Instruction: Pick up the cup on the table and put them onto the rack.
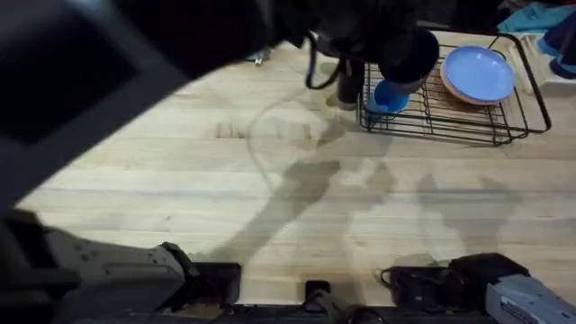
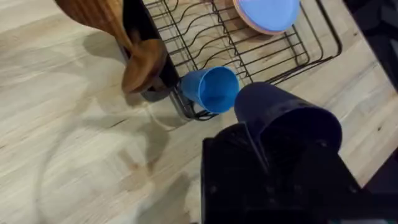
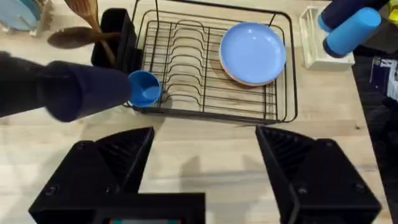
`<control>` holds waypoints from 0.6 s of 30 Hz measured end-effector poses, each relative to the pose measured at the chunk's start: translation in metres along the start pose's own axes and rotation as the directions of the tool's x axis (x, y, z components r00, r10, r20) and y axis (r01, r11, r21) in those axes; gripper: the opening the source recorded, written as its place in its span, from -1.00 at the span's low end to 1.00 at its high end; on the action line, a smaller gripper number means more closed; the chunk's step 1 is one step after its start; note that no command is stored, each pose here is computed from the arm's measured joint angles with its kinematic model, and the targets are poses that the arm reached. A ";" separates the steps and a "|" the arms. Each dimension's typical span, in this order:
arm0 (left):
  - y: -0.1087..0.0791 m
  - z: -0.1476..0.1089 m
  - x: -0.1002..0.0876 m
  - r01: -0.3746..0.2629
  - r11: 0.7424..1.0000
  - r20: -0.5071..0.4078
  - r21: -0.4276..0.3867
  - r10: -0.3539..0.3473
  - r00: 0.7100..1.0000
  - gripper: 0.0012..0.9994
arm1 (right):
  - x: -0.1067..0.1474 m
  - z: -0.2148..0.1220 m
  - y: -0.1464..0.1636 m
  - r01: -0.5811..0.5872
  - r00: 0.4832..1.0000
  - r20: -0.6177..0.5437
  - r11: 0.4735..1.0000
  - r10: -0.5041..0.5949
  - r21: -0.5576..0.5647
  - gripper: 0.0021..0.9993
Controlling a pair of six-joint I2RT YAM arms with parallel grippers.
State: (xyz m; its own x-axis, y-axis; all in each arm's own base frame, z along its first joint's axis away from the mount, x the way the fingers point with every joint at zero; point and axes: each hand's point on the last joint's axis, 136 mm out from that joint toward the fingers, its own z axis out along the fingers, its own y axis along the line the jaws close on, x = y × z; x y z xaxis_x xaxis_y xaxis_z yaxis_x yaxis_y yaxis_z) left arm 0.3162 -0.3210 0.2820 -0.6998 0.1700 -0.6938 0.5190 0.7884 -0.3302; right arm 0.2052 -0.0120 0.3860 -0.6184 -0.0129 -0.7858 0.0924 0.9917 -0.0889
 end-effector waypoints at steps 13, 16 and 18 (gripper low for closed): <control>0.000 0.056 0.009 -0.057 0.989 0.015 -0.137 0.060 0.998 -0.92 | 0.001 0.000 0.000 0.001 1.000 -0.005 1.000 -0.001 0.000 0.99; 0.002 0.055 0.006 -0.059 0.985 0.032 -0.163 0.066 0.997 -0.92 | 0.001 0.000 0.000 0.001 1.000 -0.005 1.000 -0.001 0.000 0.99; 0.004 0.055 0.006 -0.060 0.982 0.037 -0.177 0.067 0.997 -0.92 | 0.001 0.000 0.000 0.001 1.000 -0.005 1.000 -0.001 0.000 0.99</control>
State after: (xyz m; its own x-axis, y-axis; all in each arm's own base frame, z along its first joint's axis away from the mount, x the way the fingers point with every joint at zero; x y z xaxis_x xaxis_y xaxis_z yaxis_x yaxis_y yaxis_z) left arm 0.3414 -0.3494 0.2416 -0.6447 0.2007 -0.7376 0.4645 0.8692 -0.1695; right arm 0.2044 -0.0121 0.3850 -0.6225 -0.0135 -0.7825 0.0917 0.9917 -0.0901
